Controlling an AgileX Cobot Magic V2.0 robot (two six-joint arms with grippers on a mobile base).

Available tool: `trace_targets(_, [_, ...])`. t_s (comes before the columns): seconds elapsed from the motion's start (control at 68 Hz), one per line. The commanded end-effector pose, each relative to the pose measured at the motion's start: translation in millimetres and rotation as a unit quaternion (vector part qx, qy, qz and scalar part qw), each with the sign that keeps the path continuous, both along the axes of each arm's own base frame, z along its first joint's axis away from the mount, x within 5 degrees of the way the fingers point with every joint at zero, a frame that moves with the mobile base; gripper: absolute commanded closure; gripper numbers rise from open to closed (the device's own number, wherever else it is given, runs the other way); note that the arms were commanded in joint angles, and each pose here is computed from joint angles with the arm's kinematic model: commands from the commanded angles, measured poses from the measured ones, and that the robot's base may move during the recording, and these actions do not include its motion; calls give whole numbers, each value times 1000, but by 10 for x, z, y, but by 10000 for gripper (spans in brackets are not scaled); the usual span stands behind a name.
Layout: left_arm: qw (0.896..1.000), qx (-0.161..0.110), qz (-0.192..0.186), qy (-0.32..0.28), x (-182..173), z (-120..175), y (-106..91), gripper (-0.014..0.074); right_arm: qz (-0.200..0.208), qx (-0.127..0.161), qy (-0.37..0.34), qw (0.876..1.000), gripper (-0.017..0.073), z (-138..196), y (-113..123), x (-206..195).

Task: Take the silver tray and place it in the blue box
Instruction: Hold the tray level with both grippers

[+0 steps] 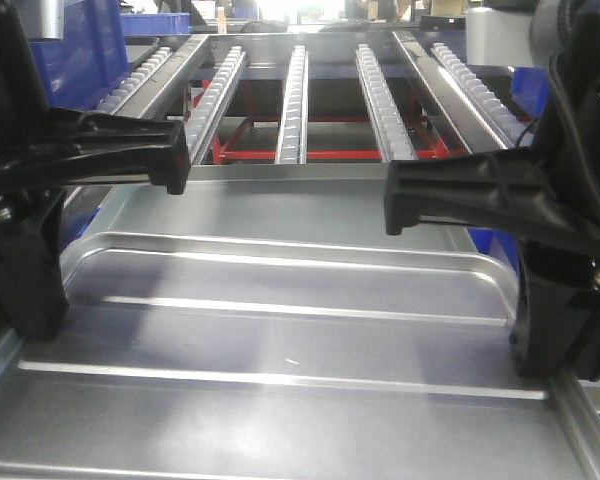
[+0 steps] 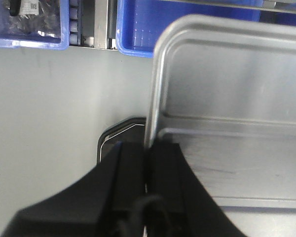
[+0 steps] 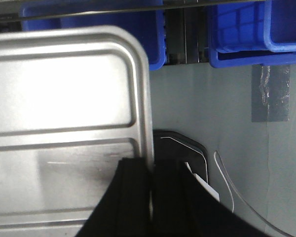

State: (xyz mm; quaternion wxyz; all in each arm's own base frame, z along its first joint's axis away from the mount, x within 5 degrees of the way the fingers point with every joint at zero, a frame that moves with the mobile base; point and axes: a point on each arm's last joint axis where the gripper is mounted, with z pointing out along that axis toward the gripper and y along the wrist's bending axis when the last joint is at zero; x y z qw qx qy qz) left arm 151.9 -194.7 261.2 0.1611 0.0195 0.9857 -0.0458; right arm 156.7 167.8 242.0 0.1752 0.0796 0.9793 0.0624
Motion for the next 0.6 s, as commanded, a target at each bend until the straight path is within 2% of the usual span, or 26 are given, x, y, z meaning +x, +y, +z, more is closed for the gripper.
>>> trace_targets(0.0, [999, -29, -17, -22, -25, 159, -19, 694, 11, 35, -41, 999, 489, 166, 34, 33])
trace_targets(0.162, [999, -30, -21, -15, -47, 154, -28, 694, 12, 37, -42, 998, 489, 168, 38, 35])
trace_targets(0.324, [999, -20, -41, -19, -99, 141, -74, 694, 12, 37, -42, 998, 489, 168, 38, 35])
trace_targets(0.588, [999, -23, -39, -15, -109, 140, -80, 694, 12, 37, -42, 998, 489, 168, 38, 35])
